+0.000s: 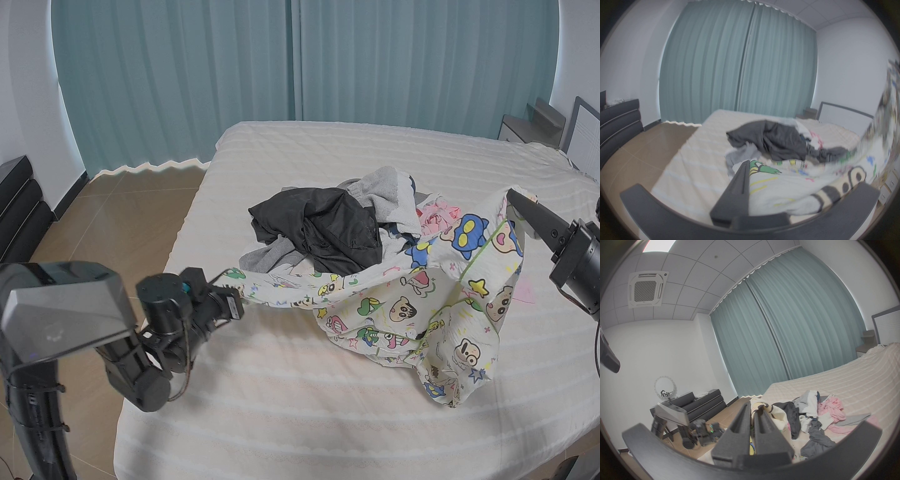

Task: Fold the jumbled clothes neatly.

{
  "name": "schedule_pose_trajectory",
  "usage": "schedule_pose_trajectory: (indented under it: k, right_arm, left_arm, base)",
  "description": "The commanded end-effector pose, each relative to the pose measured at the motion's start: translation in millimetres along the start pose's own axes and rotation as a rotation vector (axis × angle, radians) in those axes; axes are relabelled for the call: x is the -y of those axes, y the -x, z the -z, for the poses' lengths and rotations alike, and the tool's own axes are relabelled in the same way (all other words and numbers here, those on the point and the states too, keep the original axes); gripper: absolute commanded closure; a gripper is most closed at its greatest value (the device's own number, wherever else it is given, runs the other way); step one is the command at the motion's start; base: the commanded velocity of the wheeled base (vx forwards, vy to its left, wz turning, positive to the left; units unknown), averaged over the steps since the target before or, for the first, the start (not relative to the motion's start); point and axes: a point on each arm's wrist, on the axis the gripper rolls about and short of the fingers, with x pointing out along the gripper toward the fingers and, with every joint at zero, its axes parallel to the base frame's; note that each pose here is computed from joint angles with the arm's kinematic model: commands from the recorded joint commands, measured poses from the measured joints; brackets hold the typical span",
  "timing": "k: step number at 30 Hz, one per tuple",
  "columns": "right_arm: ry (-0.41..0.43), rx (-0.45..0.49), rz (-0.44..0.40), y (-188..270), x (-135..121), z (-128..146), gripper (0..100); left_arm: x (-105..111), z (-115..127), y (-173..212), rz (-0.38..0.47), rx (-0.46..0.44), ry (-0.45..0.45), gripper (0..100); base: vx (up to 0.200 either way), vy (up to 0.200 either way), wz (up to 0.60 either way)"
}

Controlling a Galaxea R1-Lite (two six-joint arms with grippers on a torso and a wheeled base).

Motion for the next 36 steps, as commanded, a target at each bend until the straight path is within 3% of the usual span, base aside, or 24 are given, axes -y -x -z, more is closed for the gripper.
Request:
schedule_pose_trajectory:
  k: [1,2,6,15,22,36]
  right_arm:
    - [0.027,0.029,0.112,18,17,-6,100]
    - [0.028,0.031,0.113,18,18,-6,100]
    - [0.051,0.085,0.174,24,25,-18,100]
    - [0.073,0.212,0.167,34,15,-60,100]
    - [0.082,0.277,0.145,46,3,-91,100]
    - [0.084,0.309,0.135,53,-1,-98,100]
  left_arm:
    - [-18,-104,64,-0.028,0.275,0.036,100]
    - [-18,-106,66,-0.027,0.281,0.037,100]
    - [-16,-157,99,-0.01,0.427,0.055,100]
    - [-12,-235,155,0.01,0.529,0.072,100]
    - [-12,-258,178,0.019,0.569,0.079,100]
    - [-13,-268,200,0.017,0.626,0.066,100]
  base:
    - [0.0,0.0,0.0]
    - [0.0,0.0,0.0]
    - [0.0,0.0,0.0]
    - [0.0,0.0,0.0]
    - [0.0,0.0,0.0]
    - [0.0,0.0,0.0]
